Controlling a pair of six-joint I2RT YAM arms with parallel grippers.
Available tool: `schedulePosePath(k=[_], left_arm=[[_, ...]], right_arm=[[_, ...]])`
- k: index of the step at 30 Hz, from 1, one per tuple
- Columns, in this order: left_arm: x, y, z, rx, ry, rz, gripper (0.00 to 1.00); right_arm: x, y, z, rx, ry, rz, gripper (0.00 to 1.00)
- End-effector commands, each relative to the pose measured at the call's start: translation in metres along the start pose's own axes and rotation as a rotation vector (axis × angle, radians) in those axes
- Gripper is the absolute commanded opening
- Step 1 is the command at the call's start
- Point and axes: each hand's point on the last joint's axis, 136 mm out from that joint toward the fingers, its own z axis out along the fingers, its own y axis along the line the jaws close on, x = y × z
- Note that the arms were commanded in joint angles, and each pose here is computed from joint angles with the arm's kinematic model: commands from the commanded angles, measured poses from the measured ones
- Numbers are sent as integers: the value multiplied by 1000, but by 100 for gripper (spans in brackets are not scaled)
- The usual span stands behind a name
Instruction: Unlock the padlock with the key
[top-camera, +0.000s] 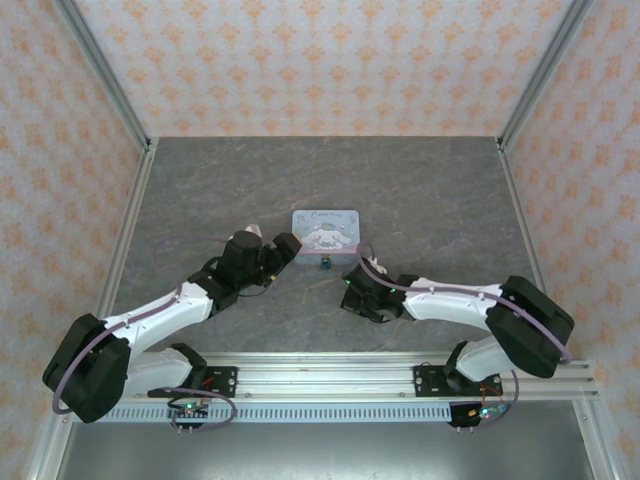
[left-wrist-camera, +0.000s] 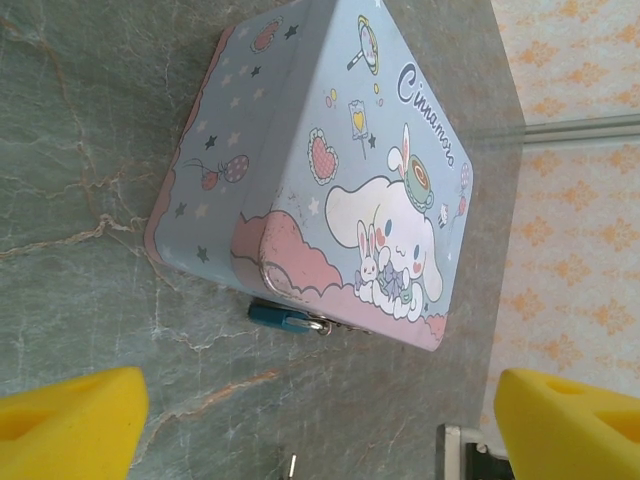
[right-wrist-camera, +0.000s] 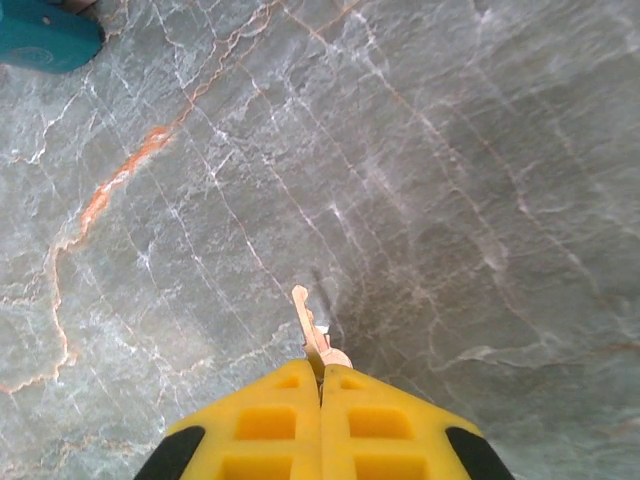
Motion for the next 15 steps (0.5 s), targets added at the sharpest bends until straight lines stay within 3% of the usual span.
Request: schedulePosePath(k=[1,15], left_arm=[[-1,-7,-1,12,11,36,90],[16,-13,3,19,25,78,90]], right_arm=[[-2,5,-10,-51,-21,-50,0],[-11,22,-34,-270,-65,-164,0]])
